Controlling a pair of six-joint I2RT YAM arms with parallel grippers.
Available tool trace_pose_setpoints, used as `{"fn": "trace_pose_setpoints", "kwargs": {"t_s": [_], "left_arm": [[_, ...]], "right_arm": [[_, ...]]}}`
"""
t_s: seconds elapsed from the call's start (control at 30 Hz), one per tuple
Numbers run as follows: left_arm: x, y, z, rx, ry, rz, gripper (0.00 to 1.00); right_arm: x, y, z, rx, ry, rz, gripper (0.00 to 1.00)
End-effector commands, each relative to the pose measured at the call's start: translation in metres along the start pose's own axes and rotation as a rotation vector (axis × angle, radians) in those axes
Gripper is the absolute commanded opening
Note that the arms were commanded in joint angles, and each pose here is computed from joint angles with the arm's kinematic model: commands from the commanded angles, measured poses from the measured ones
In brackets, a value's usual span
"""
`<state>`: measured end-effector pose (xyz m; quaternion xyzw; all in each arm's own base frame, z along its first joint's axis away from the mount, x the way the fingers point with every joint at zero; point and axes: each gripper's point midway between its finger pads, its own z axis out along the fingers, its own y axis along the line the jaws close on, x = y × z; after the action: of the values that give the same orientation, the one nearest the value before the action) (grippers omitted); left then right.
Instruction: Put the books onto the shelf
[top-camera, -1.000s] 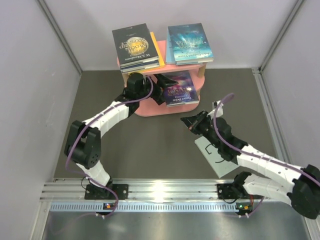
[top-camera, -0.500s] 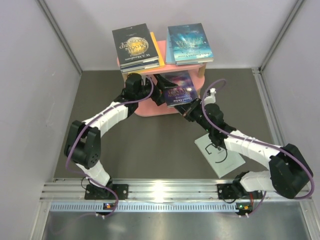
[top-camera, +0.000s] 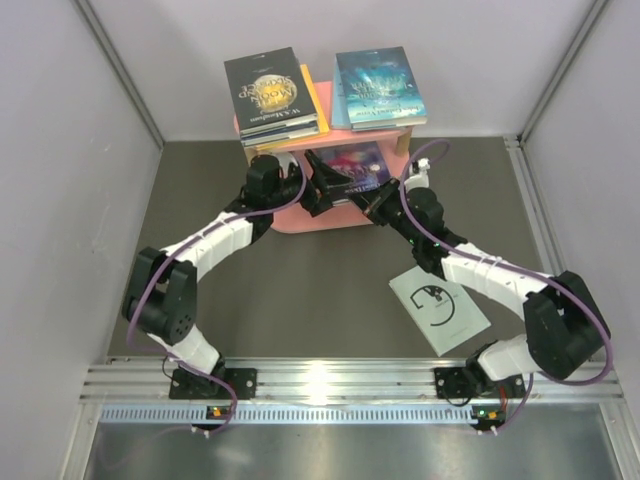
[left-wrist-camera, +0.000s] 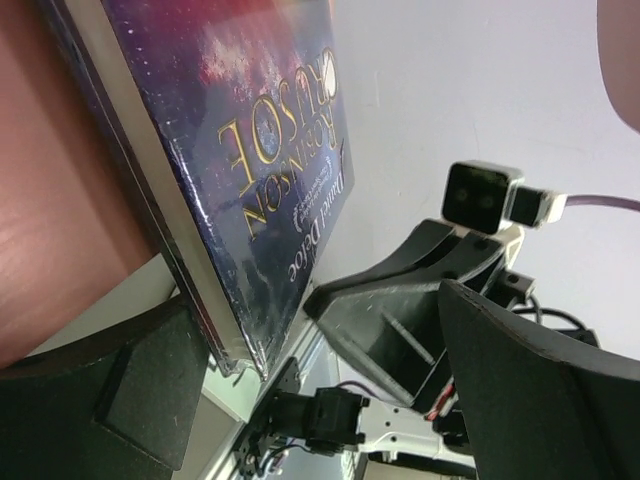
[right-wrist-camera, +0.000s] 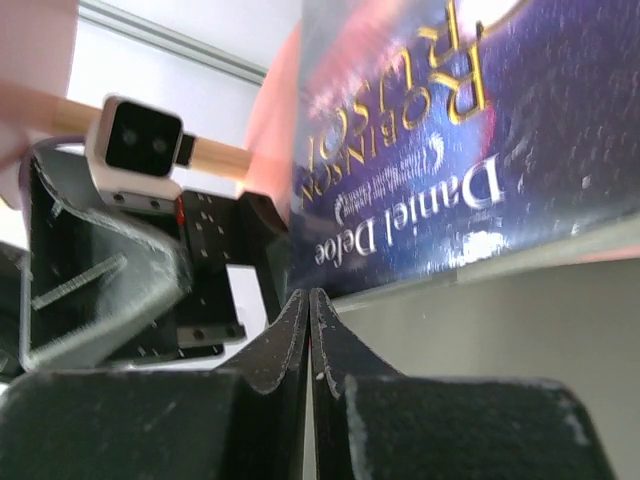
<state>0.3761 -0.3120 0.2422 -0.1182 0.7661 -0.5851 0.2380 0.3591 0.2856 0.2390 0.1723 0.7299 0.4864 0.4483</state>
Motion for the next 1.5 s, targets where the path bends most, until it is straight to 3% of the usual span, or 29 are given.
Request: {"fn": "trace_pose_setpoints", "kwargs": {"t_s": [0.0,0.4,1.03,1.17,1.2,1.23,1.27,1.3,1.33,1.37,1.4,1.47], "left_arm": [[0.059,0.130,-0.021,-0.413,0.137,-0.238,0.96],[0.081,0.130,-0.058,-0.451,0.124,-0.217,0.97],[0.089,0.110,-0.103,-0.473,0.055,-0.126,0.98],[0.097,0.114,-0.121,-0.498,0.040,-0.103,0.98],[0.104,0.118,-0.126,-0.500,0.043,-0.105,0.99],[0.108,0.120,-0.129,-0.503,0.042,-0.109,0.99],[0.112,0.124,-0.131,-0.509,0.043,-0.112,0.99],[0.121,0.128,-0.135,-0.505,0.048,-0.112,0.99],[0.126,0.130,-0.136,-0.504,0.051,-0.112,0.99],[0.131,0.132,-0.136,-0.501,0.054,-0.114,0.99],[0.140,0.134,-0.135,-0.488,0.060,-0.119,0.99],[0.150,0.135,-0.131,-0.473,0.070,-0.118,0.99]], "right_arm": [[-0.032,0.037,0.007,-0.106,-0.088,-0.012,0.00],[-0.026,0.036,0.021,-0.114,-0.059,-0.041,0.00],[-0.049,0.102,-0.032,-0.321,-0.112,-0.090,0.00],[-0.050,0.077,-0.054,-0.171,-0.109,-0.163,0.01],[-0.052,0.068,-0.061,-0.130,-0.111,-0.187,0.04],[-0.069,0.067,-0.078,-0.090,-0.185,-0.238,0.19],[-0.066,0.043,-0.086,0.009,-0.165,-0.266,0.31],[-0.078,0.021,-0.096,0.109,-0.215,-0.286,0.51],[-0.090,0.016,-0.113,0.147,-0.259,-0.312,0.60],[-0.086,-0.018,-0.126,0.280,-0.226,-0.323,0.66],[-0.103,-0.045,-0.143,0.375,-0.283,-0.312,0.75],[-0.105,-0.091,-0.164,0.523,-0.264,-0.285,0.83]]}}
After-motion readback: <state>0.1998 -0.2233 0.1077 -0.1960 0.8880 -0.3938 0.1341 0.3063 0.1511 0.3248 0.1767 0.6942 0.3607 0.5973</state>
